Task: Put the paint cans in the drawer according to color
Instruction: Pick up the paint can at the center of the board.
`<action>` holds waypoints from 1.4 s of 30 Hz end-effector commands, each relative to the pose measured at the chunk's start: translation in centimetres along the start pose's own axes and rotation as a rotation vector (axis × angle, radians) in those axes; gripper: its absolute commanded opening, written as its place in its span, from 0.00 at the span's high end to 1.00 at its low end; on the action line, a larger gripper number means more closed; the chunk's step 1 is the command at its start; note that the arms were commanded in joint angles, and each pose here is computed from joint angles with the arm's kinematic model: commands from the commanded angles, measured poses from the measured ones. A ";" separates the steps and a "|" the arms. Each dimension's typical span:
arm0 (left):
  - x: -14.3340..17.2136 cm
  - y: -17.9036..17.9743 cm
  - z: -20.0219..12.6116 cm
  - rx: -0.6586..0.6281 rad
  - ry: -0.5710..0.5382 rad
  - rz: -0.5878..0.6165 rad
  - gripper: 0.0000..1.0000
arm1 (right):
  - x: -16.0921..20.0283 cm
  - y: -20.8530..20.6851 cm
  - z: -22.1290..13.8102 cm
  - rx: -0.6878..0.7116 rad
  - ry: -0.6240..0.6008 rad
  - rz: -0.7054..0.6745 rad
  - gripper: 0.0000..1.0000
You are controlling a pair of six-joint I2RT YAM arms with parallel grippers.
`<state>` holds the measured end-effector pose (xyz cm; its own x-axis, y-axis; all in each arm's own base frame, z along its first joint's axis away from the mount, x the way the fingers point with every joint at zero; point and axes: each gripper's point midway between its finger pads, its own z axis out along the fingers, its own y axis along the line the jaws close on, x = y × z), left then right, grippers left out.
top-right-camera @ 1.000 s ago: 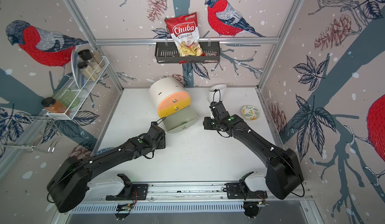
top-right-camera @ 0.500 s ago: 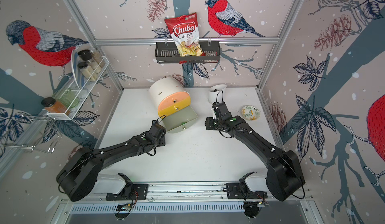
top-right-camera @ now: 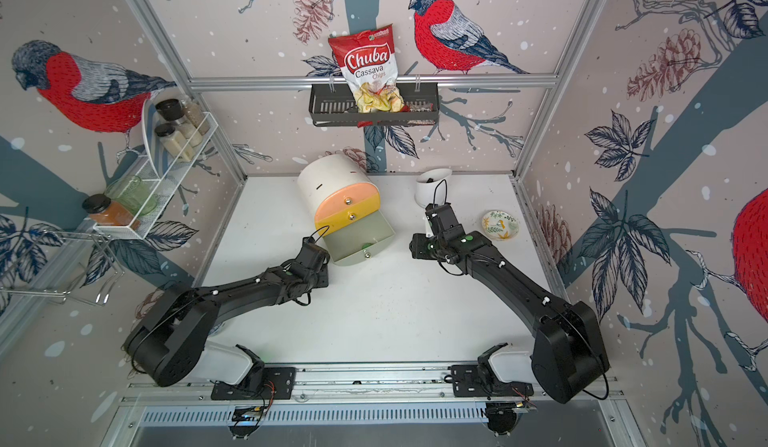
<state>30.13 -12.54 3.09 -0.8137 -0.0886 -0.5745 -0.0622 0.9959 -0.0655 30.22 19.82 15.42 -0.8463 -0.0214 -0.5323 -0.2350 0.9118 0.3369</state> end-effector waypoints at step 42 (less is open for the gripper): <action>-8.0 -1.3 -7.9 0.011 -0.096 0.019 0.80 | -0.2 -0.6 -0.5 -0.013 0.003 0.000 0.48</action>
<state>32.59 -13.21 12.80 -0.7528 -0.1044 -0.6499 -0.0517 0.9937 -0.0997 30.53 19.01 15.75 -0.8471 -0.0015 -0.5314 -0.2213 0.9101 0.3502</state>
